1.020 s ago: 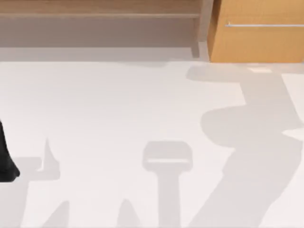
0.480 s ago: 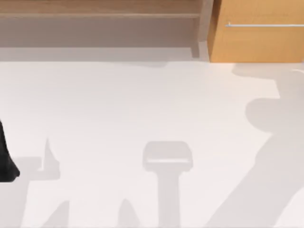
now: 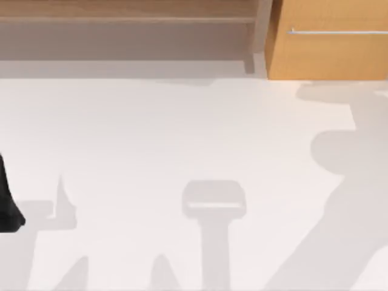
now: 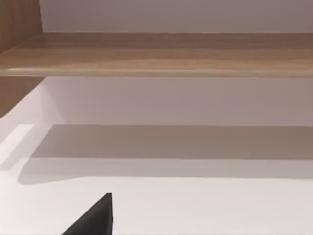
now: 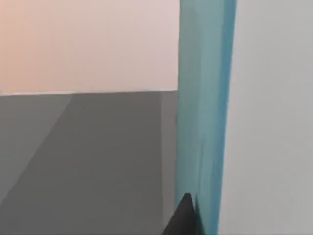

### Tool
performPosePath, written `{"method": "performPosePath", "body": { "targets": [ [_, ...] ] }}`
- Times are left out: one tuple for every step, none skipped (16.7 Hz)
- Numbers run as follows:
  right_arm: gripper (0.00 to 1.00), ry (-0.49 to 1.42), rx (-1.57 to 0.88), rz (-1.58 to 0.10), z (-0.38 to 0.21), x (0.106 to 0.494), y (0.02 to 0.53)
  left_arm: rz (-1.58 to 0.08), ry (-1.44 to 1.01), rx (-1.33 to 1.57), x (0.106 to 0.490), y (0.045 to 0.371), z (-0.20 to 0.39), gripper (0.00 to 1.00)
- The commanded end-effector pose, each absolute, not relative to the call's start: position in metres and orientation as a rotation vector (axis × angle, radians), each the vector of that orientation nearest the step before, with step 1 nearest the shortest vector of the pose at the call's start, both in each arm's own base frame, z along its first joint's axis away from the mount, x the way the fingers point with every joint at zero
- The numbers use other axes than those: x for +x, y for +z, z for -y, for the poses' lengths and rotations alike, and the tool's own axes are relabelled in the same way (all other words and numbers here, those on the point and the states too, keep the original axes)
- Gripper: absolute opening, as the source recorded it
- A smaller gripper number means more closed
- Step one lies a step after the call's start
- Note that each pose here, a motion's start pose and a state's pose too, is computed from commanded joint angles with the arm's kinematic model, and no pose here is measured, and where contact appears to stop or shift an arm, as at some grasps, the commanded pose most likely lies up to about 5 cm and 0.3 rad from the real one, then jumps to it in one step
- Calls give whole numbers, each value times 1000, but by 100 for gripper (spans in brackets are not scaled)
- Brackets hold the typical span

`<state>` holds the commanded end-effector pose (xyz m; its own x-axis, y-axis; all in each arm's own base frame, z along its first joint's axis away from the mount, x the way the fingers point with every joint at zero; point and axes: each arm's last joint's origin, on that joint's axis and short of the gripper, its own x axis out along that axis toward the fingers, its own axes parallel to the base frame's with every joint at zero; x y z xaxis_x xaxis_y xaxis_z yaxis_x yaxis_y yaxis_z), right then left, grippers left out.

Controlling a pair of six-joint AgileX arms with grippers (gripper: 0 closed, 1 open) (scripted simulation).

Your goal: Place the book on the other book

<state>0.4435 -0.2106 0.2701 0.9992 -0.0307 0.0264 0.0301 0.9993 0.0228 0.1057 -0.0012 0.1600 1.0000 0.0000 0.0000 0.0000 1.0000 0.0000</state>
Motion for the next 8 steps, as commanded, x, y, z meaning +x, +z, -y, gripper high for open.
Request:
{"method": "performPosePath", "body": {
  "targets": [
    [0, -44, 52, 48, 211, 438, 277, 0, 0, 0, 106, 160, 1, 100],
    [0, -59, 89, 72, 212, 431, 285, 0, 0, 0, 106, 160, 1, 100],
    [0, -73, 134, 100, 211, 423, 293, 0, 0, 0, 106, 160, 1, 100],
    [0, -87, 187, 130, 211, 412, 302, 0, 0, 0, 106, 160, 1, 100],
    [0, -101, 247, 160, 211, 401, 311, 0, 0, 0, 106, 160, 1, 100],
    [0, -113, 314, 189, 211, 389, 317, 0, 0, 0, 106, 160, 1, 100],
    [0, -126, 388, 215, 212, 377, 322, 0, 0, 0, 106, 160, 1, 100],
    [0, -139, 466, 237, 212, 365, 324, 0, 0, 0, 106, 160, 1, 100]
  ]
}}
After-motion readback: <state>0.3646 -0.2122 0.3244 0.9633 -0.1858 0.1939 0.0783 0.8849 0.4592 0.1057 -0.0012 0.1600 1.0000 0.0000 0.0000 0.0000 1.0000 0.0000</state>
